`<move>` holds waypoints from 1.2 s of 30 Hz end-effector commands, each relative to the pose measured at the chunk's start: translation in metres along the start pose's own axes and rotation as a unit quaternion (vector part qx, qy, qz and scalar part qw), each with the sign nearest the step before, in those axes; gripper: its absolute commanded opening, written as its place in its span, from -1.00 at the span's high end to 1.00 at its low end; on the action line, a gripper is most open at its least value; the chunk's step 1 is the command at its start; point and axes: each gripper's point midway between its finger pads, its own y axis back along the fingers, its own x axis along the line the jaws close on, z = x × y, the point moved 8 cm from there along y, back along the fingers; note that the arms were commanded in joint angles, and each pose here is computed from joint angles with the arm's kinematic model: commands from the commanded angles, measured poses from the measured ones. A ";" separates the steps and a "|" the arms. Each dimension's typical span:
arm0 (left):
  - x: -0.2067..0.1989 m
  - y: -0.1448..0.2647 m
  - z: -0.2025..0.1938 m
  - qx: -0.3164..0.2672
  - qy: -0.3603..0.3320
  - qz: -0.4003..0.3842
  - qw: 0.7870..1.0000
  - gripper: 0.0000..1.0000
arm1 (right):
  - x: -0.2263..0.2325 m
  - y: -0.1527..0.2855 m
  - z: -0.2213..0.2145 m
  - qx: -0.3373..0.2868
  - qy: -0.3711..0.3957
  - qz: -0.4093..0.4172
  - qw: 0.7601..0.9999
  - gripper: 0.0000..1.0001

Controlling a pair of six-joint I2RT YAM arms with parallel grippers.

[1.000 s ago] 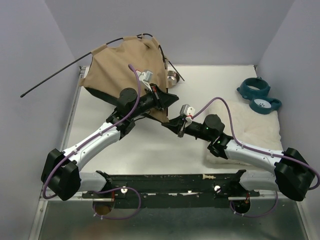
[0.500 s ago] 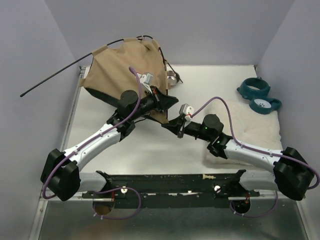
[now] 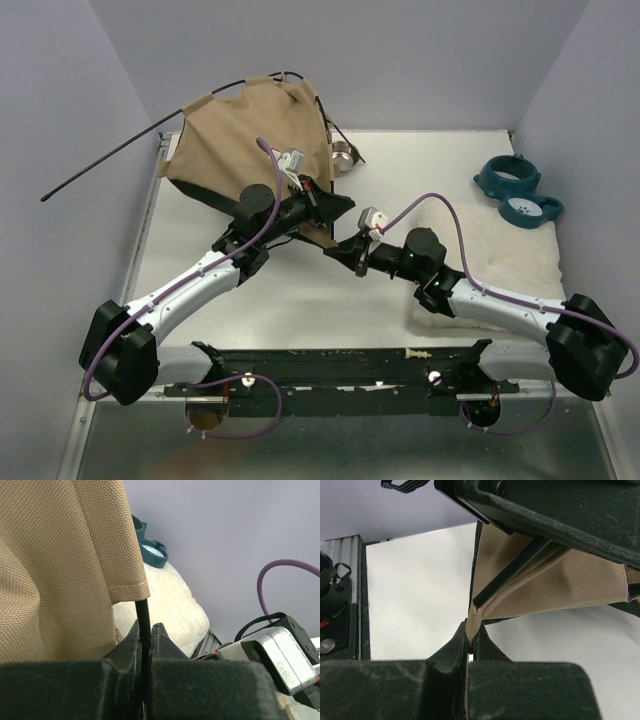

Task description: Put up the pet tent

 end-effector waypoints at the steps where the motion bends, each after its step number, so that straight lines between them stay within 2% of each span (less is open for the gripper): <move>1: 0.002 0.002 0.021 -0.067 -0.053 0.013 0.996 1.00 | 0.011 -0.002 0.004 -0.003 -0.011 0.050 0.999 0.99; 8: 0.004 -0.003 0.021 -0.067 -0.052 0.016 0.996 1.00 | 0.015 -0.003 0.008 -0.011 0.018 0.083 0.996 0.99; 23: 0.010 0.001 0.009 -0.041 -0.055 0.030 0.997 1.00 | 0.005 -0.007 0.011 -0.014 0.060 0.055 0.997 0.99; 32: -0.011 0.002 0.033 -0.057 -0.042 -0.019 0.997 1.00 | 0.000 -0.001 -0.009 0.016 0.090 0.037 0.995 0.99; 36: -0.009 0.002 0.033 -0.058 -0.037 -0.013 0.998 1.00 | -0.001 -0.002 -0.013 0.023 0.092 0.032 0.995 0.99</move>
